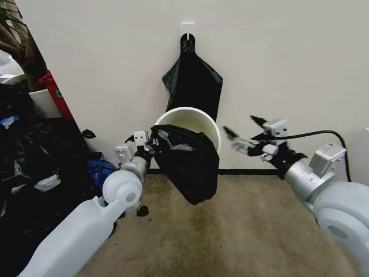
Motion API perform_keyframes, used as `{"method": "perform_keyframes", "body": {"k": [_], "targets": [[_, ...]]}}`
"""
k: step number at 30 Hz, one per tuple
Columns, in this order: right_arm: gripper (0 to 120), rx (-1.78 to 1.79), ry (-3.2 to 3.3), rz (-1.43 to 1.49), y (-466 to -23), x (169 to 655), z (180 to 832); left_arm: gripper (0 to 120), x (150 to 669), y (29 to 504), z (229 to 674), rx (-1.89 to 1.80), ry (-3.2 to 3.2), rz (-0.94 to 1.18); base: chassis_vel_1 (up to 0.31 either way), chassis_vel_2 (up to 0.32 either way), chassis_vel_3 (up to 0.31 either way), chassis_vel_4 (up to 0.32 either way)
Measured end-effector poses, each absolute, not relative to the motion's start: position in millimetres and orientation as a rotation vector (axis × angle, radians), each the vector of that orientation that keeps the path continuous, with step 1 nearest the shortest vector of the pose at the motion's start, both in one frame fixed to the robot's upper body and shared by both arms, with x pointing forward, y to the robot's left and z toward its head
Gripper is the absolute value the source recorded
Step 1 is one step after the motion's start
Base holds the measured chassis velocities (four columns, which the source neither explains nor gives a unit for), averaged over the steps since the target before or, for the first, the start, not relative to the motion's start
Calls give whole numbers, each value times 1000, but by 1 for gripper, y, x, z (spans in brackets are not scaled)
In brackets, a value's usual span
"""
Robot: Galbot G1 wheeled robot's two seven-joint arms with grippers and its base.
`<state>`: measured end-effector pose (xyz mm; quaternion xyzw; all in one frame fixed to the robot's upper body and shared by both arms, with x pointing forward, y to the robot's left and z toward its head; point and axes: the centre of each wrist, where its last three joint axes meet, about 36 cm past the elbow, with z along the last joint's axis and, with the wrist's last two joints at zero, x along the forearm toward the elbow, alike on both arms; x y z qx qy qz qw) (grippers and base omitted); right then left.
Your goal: Place the garbage bag over the trash bin.
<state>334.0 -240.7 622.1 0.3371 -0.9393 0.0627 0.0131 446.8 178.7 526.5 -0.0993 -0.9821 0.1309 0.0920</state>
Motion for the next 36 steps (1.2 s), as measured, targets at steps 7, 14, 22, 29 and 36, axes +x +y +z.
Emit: {"method": "perform_keyframes", "body": {"k": [7,14,22,29,36], "targets": [[98,1182,-2830,284,-222,351,606,1,449,162,533,-370,-2907,342,0,0,0,0],[75,1129,-2806,417,-217,353,601,1,458,133,543,-467,-2896,308,0,0,0,0],[61,1033,-2796,504,-228,361,599,1,458,125,544,-486,-2884,287,0,0,0,0],[43,993,-2774,562,-233,366,593,1,457,122,546,-499,-2879,285,0,0,0,0],[25,967,-2773,618,-235,368,589,1,454,122,547,-507,-2877,282,0,0,0,0]]}}
